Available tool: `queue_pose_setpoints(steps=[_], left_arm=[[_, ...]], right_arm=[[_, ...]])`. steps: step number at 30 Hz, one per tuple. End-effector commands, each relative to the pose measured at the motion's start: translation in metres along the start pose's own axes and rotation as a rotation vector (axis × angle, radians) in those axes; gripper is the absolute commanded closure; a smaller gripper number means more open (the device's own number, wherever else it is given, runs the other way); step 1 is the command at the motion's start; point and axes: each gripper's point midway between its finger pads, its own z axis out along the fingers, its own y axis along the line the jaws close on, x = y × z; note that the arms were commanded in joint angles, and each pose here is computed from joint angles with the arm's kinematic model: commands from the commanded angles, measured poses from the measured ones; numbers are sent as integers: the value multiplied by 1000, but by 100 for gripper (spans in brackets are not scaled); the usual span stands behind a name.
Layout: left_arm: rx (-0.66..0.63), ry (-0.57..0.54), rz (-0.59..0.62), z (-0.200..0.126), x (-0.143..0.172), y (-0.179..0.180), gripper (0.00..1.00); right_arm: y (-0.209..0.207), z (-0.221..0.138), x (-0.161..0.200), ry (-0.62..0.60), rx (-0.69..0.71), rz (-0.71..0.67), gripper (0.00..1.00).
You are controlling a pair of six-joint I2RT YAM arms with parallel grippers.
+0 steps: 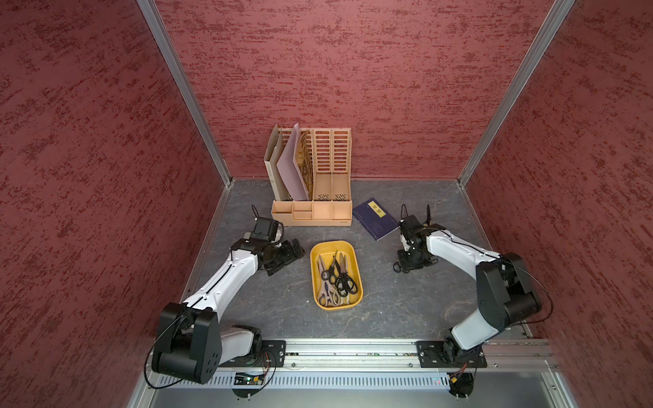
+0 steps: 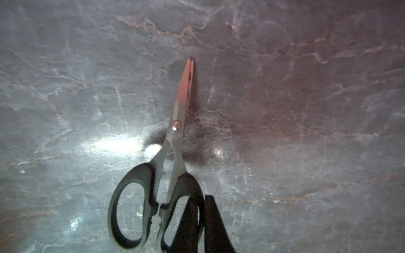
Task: Take the scissors out of the storage box
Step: Place the scissors at the center of the board.
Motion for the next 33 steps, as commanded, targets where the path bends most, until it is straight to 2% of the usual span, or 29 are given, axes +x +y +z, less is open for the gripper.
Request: queue_pose_setpoints(steps=[1,12,16,21,24,28,33], left_arm=[[-14,-2,20,1,-3,0,0],[-20,0,22,0,-4,0,0],[-22,-5,20,-2,-4,0,0],[-18,-14,20,-4,-6,-1,0],[-17,-17,19,-5,-6,-2,0],[-13,-19,19,-4,-6,-2,0],[-12,-18,18,-2,-6,-2,0]], right_arm=[[-10,3,-16,-32,66,-43,100],[-19,23,-19,11,124,-124,100],[-18,20,-23,4,113,-112,93],[-10,-5,-37,-49,65,-52,74],[-2,-28,-46,-81,11,7,68],[22,-58,-52,-95,-118,124,66],[79,-94,-50,-156,-289,231,66]])
